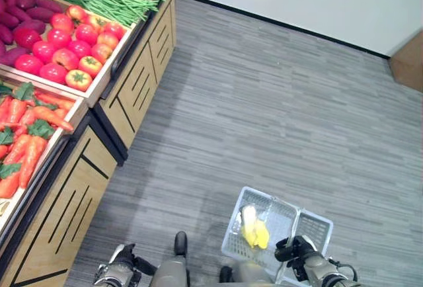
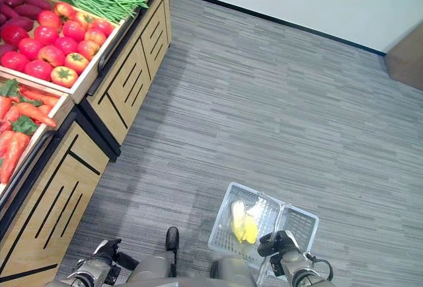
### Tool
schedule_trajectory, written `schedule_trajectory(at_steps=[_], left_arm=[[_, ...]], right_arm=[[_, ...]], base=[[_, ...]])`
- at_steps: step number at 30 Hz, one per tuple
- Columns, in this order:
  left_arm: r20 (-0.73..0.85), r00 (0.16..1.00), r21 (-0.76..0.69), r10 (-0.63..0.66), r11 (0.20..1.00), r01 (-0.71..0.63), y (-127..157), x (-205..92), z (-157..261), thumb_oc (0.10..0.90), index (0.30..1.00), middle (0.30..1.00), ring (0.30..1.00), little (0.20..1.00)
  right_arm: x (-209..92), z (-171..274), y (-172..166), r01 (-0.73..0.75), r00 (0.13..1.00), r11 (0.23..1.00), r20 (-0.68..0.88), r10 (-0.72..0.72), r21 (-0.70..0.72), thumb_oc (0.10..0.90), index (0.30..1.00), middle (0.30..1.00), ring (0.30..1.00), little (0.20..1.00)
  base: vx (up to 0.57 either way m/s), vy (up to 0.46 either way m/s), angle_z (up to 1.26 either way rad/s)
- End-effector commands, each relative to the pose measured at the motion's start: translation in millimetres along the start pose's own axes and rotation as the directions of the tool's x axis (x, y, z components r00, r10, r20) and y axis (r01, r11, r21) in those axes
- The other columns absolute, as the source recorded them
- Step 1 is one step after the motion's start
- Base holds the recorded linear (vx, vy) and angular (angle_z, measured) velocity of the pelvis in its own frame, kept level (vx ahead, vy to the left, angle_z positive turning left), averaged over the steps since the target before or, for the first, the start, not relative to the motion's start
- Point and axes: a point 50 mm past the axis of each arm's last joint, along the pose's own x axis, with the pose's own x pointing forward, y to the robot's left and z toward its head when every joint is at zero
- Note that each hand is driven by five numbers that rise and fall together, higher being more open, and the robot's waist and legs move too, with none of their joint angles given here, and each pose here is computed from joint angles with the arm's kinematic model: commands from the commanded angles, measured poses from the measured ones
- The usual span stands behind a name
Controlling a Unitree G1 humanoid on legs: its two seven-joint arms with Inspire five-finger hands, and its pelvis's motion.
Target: Get the vegetables into the basket
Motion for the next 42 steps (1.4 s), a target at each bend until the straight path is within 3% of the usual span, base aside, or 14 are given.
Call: schedule_trajectory(at_steps=[1,12,25,30,42], left_arm=[[-0.01,0.999,0.0,0.031,1.0,-0.031,9.5,0.7,-3.2,0.9,1.0,1.0,1.0,1.0],[-0.002,1.0,-0.01,0.0,1.0,0.0,-0.6,0.2,0.8,0.9,1.0,1.0,1.0,1.0],[0.031,0.999,-0.023,-0.013,1.0,0.014,-8.2,-0.3,13.8,0.9,1.0,1.0,1.0,1.0],[0.113,0.993,0.024,-0.043,0.999,0.041,-17.8,-2.4,38.6,0.9,1.0,1.0,1.0,1.0],[-0.002,1.0,-0.012,0.012,1.0,-0.012,3.0,0.4,0.4,0.9,1.0,1.0,1.0,1.0]], right_arm=[[-5.6,-39.1,-12.1,0.018,0.993,0.999,-0.12,-0.022,-0.033,0.4,0.3,0.3,0.3,0.3],[-6.9,-45.3,-16.4,0.015,0.991,0.998,-0.133,-0.023,-0.06,0.4,0.3,0.3,0.3,0.3],[-10.0,-58.5,-16.7,0.014,0.985,0.998,-0.168,-0.024,-0.056,0.4,0.3,0.3,0.3,0.3],[-12.4,-66.7,-26.8,0.034,0.981,0.997,-0.19,-0.048,-0.074,0.4,0.3,0.3,0.3,0.3],[-7.2,-44.2,-1.0,-0.039,0.991,0.991,-0.134,0.021,-0.132,0.4,0.3,0.3,0.3,0.3]], base=[[0.29,-0.07,0.38],[0.28,-0.085,0.99],[0.09,-0.124,0.34],[-0.01,0.047,1.74],[0.06,0.183,-0.09]])
